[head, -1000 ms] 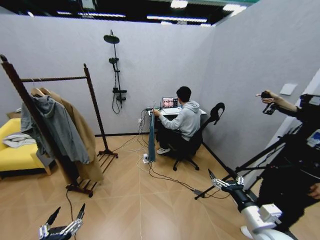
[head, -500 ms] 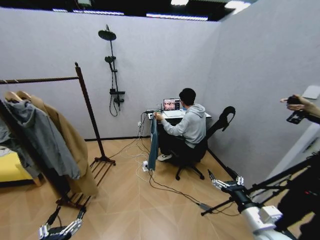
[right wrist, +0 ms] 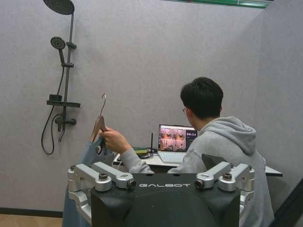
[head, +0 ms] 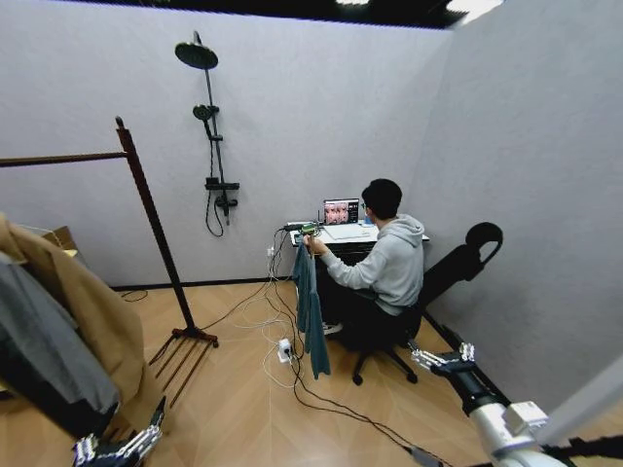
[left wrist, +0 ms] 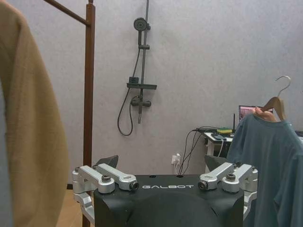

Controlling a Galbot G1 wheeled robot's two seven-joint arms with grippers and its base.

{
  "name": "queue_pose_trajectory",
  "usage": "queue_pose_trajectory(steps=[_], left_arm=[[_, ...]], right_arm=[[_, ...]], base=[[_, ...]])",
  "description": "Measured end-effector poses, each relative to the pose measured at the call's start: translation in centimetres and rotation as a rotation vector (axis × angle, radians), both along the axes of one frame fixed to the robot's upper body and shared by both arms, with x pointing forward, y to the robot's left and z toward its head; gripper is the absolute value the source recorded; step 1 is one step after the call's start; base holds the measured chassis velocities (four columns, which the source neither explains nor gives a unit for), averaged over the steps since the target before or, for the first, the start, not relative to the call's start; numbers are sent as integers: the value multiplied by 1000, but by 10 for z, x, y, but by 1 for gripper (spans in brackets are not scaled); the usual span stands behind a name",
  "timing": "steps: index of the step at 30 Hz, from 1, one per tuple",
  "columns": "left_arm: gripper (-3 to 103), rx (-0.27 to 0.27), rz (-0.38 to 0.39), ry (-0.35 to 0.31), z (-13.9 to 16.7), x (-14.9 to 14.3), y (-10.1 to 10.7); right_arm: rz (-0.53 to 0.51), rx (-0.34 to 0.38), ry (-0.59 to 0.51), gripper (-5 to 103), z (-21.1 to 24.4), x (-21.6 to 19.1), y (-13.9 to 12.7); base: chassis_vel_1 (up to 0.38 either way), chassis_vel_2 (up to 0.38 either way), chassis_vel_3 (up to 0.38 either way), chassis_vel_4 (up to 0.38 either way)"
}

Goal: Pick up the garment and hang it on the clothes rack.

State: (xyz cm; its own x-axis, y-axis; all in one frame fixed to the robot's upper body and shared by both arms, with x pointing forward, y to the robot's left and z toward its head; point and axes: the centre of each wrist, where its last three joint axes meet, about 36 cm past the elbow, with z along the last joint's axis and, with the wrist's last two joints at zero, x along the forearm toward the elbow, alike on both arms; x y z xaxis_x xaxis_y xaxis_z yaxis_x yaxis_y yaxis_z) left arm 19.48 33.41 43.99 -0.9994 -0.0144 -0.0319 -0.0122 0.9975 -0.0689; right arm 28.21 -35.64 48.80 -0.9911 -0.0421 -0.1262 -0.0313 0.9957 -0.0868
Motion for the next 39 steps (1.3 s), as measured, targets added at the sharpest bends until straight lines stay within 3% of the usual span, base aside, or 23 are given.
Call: queue_pose_trajectory(steps=[15,21,32,34,39], left_arm=[[100,0,0,0,0,0,0],[100,0,0,0,0,0,0],[100,0,0,0,0,0,0],[100,0,0,0,0,0,0],[100,0,0,0,0,0,0]], right_arm=[[-22,-3,15,100,7,4,6],[26,13,-17,100,28,26,11],[147,29,-4,100,47,124,35],[133,53,4,100,47,157,58],[144,83,15,100,44,186,91]], base=[[-331,335,349,-321],[-107,116,46,-55],[28,-28,-33,21],[0,0,0,0],[0,0,0,0]])
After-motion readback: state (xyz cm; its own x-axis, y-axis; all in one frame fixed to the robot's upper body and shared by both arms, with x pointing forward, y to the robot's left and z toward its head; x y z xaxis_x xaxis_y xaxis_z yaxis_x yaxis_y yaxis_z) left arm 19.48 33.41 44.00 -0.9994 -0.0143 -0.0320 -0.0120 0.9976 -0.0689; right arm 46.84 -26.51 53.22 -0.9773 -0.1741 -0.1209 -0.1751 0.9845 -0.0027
